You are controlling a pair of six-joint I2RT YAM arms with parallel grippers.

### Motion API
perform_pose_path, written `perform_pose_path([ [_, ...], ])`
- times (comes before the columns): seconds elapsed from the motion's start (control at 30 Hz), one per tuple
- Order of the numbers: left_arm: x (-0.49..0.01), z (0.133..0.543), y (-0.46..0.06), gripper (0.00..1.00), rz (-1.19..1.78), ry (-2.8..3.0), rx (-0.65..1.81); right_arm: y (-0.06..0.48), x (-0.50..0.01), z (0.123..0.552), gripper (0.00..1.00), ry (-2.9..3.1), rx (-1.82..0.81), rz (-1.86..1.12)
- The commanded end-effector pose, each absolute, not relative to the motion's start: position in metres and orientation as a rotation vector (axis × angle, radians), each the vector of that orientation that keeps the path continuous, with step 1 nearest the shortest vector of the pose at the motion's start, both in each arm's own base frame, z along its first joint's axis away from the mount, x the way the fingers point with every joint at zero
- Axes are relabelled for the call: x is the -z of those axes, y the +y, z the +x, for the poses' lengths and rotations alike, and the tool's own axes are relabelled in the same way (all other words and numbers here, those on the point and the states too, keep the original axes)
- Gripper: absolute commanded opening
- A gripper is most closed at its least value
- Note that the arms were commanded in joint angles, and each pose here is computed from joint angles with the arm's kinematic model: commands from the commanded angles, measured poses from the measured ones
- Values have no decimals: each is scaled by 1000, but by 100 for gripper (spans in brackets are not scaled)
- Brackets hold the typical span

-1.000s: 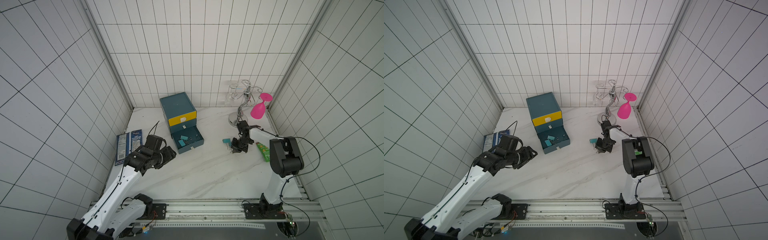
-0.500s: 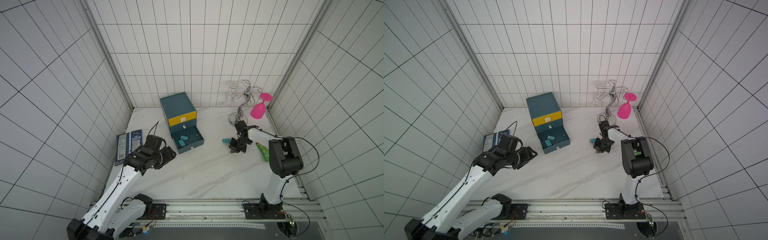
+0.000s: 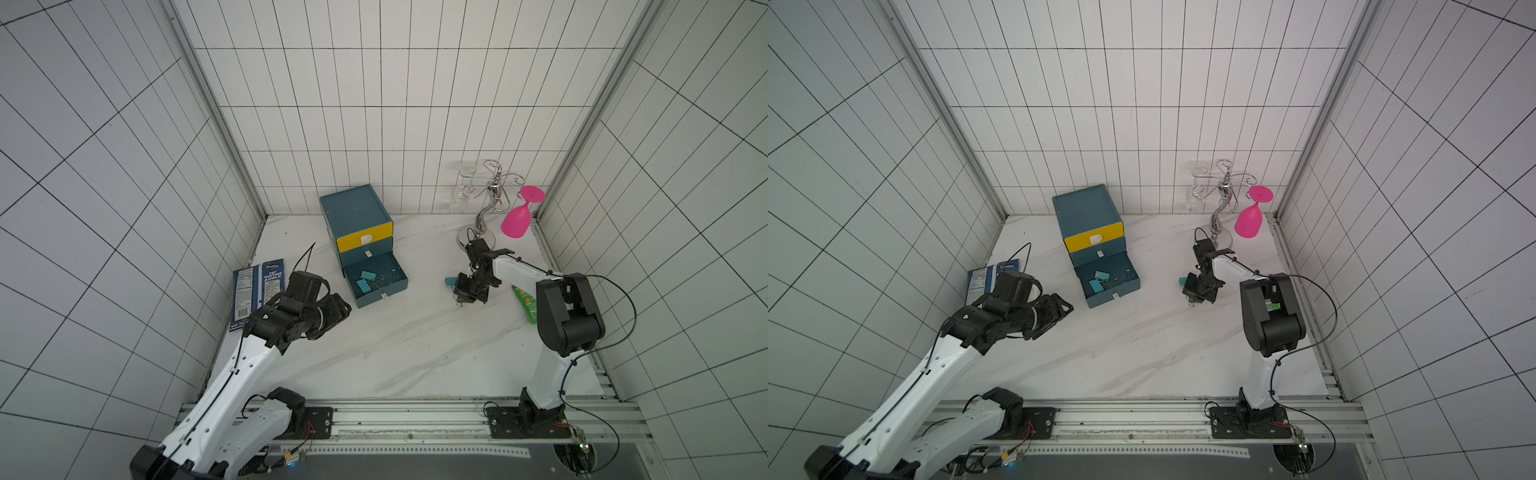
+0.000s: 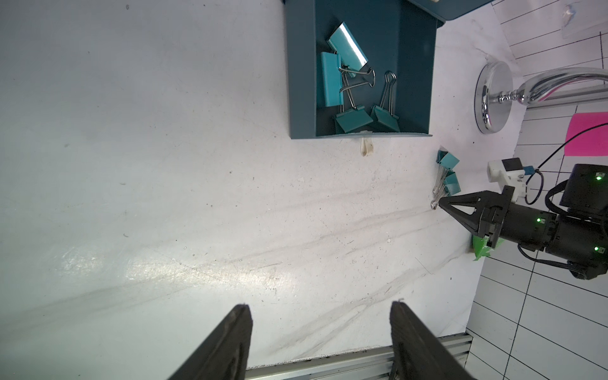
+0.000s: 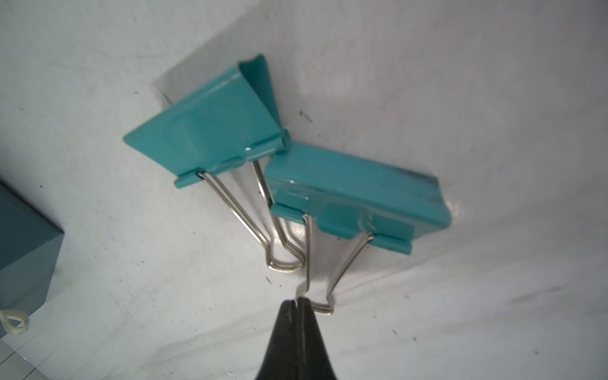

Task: Put the binder clips in the drawer according to color
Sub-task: Move the binder clip to the center of the board.

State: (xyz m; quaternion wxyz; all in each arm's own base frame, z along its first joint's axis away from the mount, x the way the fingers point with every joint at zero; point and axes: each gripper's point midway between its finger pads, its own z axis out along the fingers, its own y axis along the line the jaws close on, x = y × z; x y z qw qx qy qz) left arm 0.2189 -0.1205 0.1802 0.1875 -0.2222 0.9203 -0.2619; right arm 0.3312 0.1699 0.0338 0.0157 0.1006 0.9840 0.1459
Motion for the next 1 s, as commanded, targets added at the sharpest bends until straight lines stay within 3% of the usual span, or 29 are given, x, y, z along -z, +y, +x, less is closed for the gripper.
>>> perform_pose_path([
  [0.0,-181,217,-118,70,-614,2585,729,173,-38,332,0,3059,-450,320],
  [0.63,-186,210,-112,70,-606,2562,721,175,-9,293,0,3116,-402,323],
  [0.97,-185,210,-121,70,-581,2589,771,187,-2,229,0,3138,-383,315],
])
